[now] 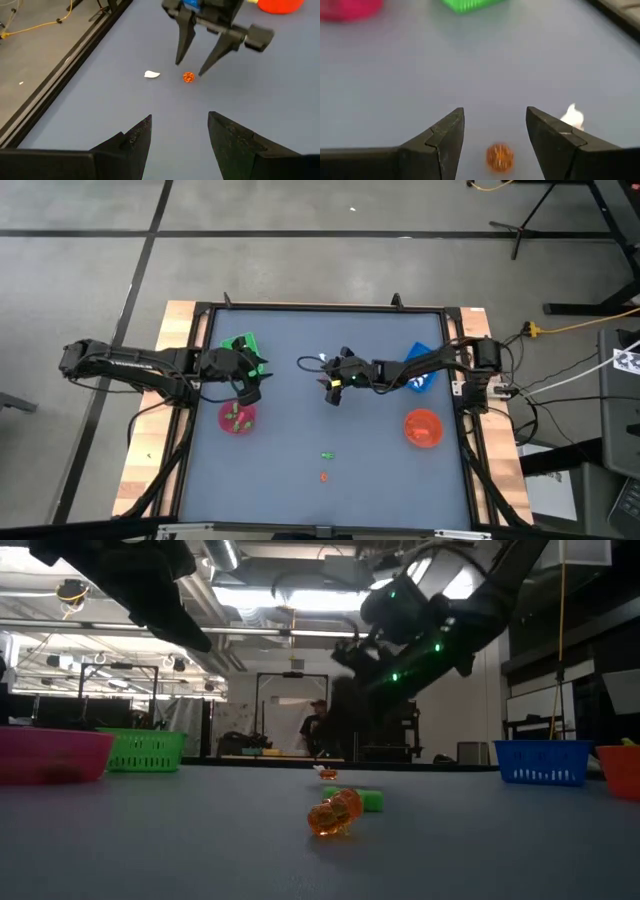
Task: Sort Halloween decoration
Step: Put the small orange pumpkin toy into the transparent orange bowl
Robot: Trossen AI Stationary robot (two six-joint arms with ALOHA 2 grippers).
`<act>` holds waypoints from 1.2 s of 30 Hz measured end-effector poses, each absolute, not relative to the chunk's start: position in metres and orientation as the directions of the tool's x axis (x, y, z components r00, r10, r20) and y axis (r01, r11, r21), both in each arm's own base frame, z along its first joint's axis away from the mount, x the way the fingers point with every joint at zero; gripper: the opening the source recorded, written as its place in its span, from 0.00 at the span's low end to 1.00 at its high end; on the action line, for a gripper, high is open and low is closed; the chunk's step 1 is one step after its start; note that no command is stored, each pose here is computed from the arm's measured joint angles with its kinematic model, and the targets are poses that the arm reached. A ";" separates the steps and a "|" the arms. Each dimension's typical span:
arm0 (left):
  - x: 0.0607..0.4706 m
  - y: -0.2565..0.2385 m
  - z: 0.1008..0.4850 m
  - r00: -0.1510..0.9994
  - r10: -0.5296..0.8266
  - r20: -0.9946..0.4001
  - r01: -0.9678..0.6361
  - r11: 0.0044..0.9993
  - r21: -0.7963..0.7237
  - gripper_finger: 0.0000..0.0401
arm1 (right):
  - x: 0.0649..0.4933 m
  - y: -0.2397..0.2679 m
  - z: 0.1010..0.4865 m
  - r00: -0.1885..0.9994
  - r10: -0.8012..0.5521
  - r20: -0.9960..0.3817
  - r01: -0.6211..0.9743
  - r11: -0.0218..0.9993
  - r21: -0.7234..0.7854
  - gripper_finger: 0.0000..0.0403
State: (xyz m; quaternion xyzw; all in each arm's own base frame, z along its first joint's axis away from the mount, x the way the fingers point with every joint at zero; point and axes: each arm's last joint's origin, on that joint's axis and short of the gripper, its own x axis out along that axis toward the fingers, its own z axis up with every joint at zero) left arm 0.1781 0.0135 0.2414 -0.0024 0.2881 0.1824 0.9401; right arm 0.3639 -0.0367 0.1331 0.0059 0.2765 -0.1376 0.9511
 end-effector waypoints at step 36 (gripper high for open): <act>0.179 0.013 0.242 0.772 0.340 -0.537 -0.345 0.934 0.094 0.44 | 0.364 -0.038 0.092 0.713 -0.303 -0.632 0.297 0.947 -0.119 0.53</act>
